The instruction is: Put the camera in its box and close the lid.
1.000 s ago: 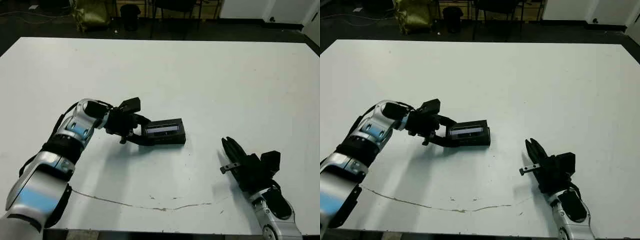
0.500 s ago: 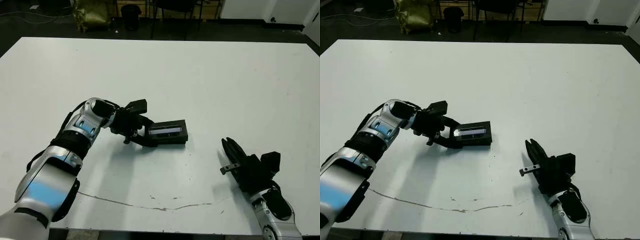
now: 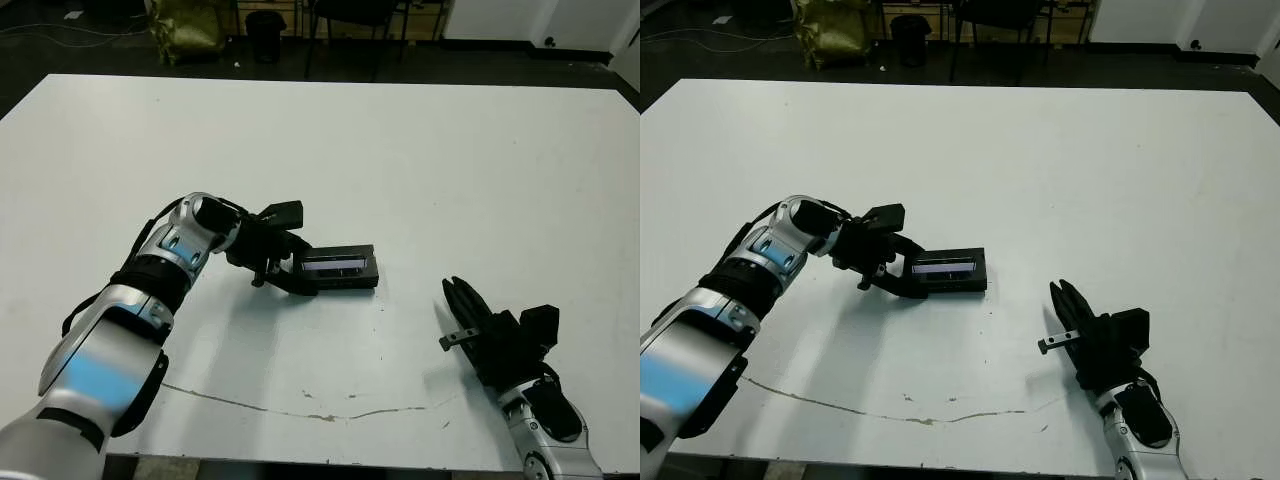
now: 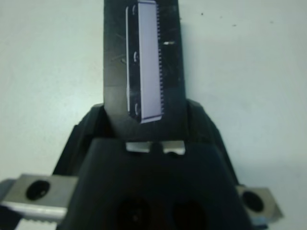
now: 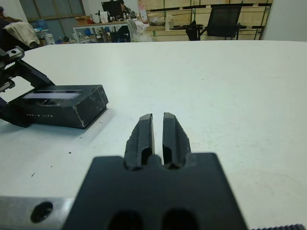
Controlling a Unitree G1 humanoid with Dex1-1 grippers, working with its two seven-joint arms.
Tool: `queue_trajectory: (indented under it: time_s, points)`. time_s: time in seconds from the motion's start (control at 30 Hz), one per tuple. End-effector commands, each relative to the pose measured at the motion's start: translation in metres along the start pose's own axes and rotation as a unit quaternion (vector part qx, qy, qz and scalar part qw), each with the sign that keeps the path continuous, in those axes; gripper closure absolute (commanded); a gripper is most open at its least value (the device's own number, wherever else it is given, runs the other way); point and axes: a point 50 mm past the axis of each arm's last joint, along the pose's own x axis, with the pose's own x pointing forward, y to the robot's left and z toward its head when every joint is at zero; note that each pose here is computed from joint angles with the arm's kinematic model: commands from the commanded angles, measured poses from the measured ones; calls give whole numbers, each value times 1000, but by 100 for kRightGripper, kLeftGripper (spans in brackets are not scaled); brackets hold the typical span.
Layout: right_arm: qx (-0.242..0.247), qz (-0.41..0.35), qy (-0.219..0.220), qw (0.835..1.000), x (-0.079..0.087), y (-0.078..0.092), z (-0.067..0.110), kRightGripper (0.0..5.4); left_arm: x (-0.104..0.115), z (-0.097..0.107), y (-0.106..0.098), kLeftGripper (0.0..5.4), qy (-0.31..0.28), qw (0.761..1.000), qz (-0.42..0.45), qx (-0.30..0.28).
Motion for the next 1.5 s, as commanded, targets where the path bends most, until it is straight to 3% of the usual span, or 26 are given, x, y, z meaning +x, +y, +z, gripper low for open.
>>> queue_trajectory:
  time_s: [0.03, 0.17, 0.57, 0.7, 1.0, 1.5]
  points:
    - [0, 0, 8, 1000, -1, -1, -6, 540, 26, 2, -10, 303, 33, 998, -43, 11]
    - [1, -4, 8, 1000, -2, 0, -6, 540, 29, 7, -9, 285, 39, 998, -51, 18]
    - [-7, 1, 2, 1000, -1, -1, -8, 540, 32, 8, -13, 1, 47, 992, -111, 38]
    - [-12, 1, 0, 1000, -1, -1, -9, 540, 32, 10, -15, 1, 42, 990, -121, 66]
    - [-3, 3, 2, 1000, -1, 0, -10, 540, 32, 10, -17, 1, 17, 989, -137, 54]
    - [-1, 3, -1, 1000, -1, 0, -12, 540, 16, 26, 5, 1, -91, 995, 2, 39]
